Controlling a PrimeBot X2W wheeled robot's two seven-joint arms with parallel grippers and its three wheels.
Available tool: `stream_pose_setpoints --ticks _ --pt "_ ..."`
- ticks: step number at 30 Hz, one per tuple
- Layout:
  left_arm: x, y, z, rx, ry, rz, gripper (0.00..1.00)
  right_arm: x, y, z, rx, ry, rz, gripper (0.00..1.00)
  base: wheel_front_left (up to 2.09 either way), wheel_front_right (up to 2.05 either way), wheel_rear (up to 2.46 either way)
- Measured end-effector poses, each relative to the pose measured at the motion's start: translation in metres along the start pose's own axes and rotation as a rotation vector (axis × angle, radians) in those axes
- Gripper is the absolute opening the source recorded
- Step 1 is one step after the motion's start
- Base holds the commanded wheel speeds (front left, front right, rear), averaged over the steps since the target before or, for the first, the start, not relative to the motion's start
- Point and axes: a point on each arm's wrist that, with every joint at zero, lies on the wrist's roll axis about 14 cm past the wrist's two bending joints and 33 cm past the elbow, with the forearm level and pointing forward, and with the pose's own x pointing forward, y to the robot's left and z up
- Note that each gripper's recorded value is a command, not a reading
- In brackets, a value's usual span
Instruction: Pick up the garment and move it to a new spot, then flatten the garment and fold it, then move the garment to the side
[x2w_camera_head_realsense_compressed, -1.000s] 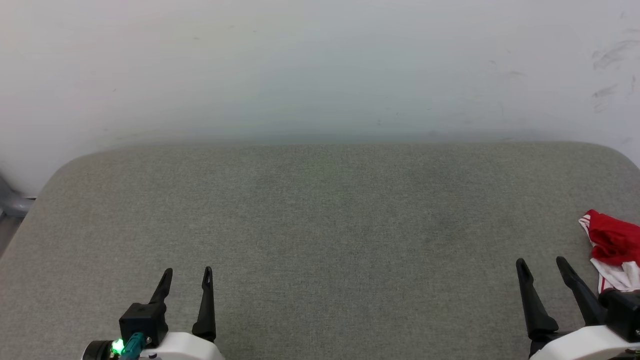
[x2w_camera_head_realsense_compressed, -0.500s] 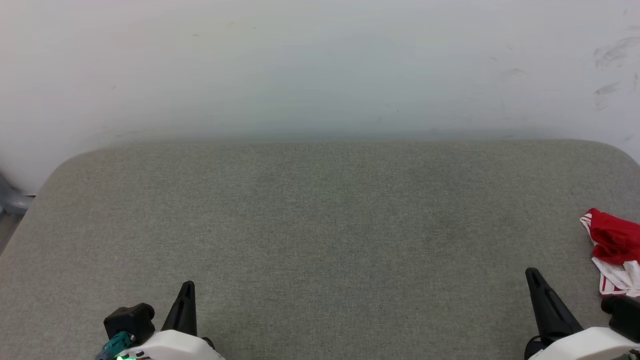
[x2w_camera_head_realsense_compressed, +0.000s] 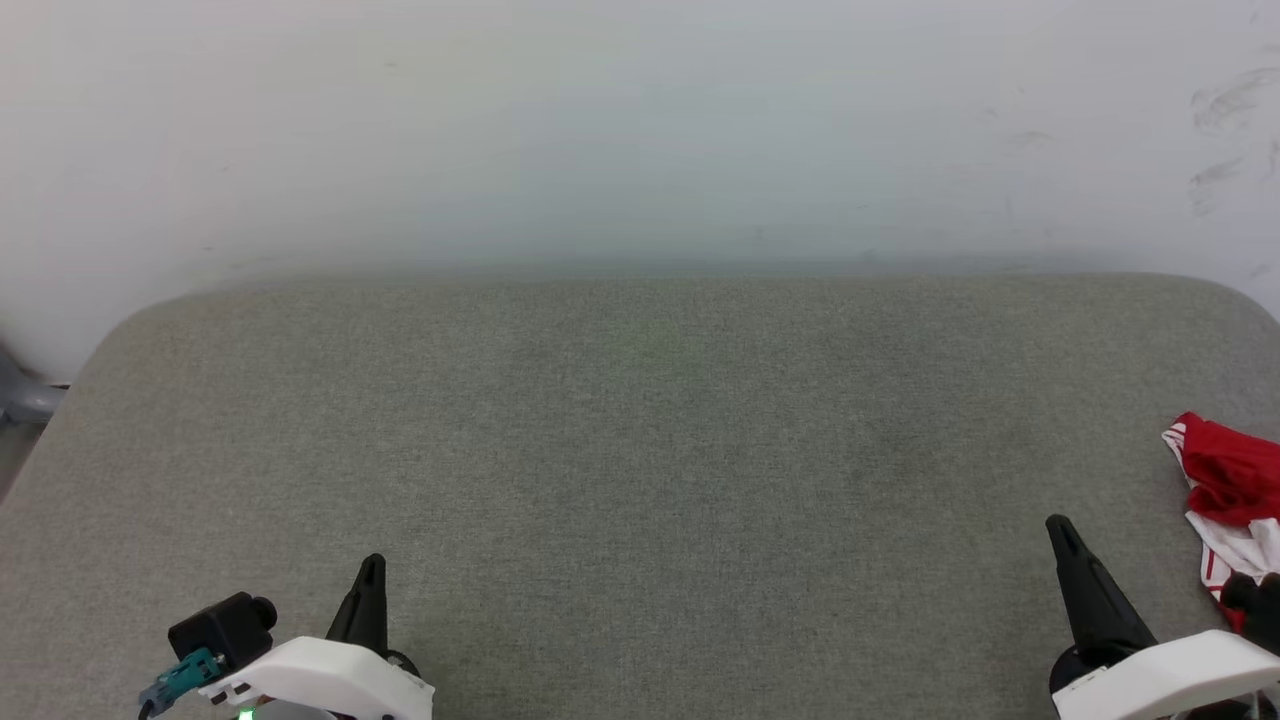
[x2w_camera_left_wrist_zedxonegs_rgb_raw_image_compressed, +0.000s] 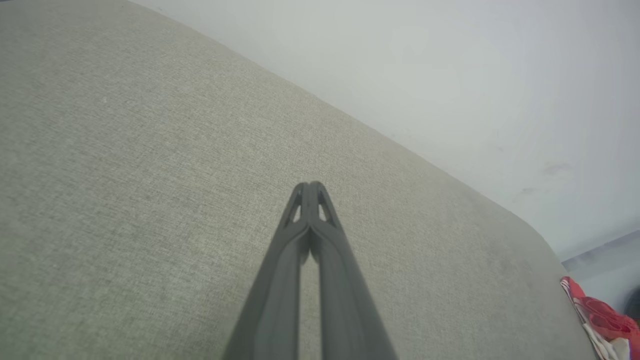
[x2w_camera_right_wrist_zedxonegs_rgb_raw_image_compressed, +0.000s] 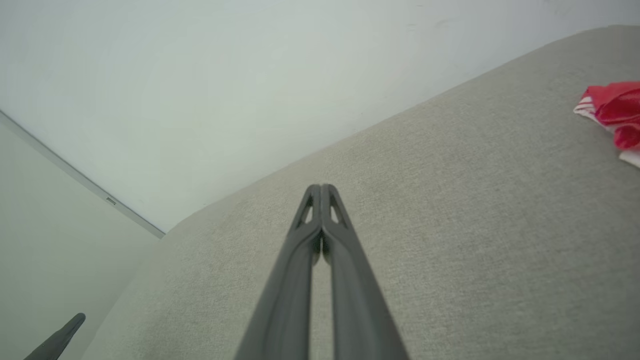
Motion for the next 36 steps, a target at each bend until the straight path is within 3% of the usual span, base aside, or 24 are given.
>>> stream_pose_setpoints --ticks 36 --pt "0.015 -0.002 0.005 -0.495 0.040 -0.019 0.00 0.019 -0.008 -0.005 0.468 -0.018 -0.002 0.00 0.00 0.00 0.00"
